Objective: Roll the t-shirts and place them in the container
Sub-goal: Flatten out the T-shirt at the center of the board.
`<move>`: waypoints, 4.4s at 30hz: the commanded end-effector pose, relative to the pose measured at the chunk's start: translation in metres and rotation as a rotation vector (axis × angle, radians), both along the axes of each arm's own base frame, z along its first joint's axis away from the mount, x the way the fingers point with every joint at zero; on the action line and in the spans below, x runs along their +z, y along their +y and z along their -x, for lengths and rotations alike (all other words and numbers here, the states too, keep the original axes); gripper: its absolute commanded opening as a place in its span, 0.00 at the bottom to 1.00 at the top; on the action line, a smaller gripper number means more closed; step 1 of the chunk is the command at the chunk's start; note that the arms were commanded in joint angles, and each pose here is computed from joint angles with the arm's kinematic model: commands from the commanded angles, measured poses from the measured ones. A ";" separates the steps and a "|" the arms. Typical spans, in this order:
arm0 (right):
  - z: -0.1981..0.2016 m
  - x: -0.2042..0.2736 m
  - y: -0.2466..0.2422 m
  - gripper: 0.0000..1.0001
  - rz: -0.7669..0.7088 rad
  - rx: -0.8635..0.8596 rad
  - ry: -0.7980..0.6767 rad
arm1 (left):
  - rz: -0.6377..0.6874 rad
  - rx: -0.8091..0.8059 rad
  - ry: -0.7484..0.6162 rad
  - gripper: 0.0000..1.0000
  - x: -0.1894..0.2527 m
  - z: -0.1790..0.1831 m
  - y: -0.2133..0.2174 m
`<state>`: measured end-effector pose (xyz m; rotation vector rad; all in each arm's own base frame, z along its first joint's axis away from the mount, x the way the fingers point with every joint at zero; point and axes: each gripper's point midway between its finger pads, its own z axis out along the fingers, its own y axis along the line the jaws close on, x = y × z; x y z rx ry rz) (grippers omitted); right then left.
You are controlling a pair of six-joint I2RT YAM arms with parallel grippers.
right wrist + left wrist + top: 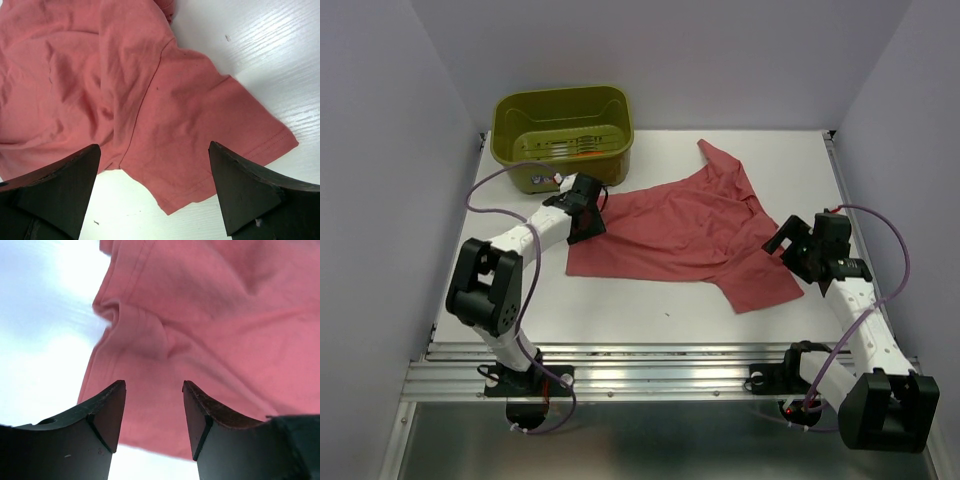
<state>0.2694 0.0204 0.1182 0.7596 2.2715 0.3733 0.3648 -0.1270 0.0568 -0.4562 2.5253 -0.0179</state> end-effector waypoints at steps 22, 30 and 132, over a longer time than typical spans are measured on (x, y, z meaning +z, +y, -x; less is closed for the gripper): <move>-0.013 0.014 -0.003 0.96 0.039 0.038 -0.053 | 0.086 0.309 0.066 0.71 -0.023 0.092 0.046; -0.008 0.015 -0.004 0.96 0.040 0.029 -0.056 | 0.073 0.320 0.058 0.68 -0.041 0.077 0.044; -0.008 -0.046 -0.030 0.01 -0.017 -0.309 0.037 | 0.121 0.115 -0.245 0.00 0.092 0.040 0.045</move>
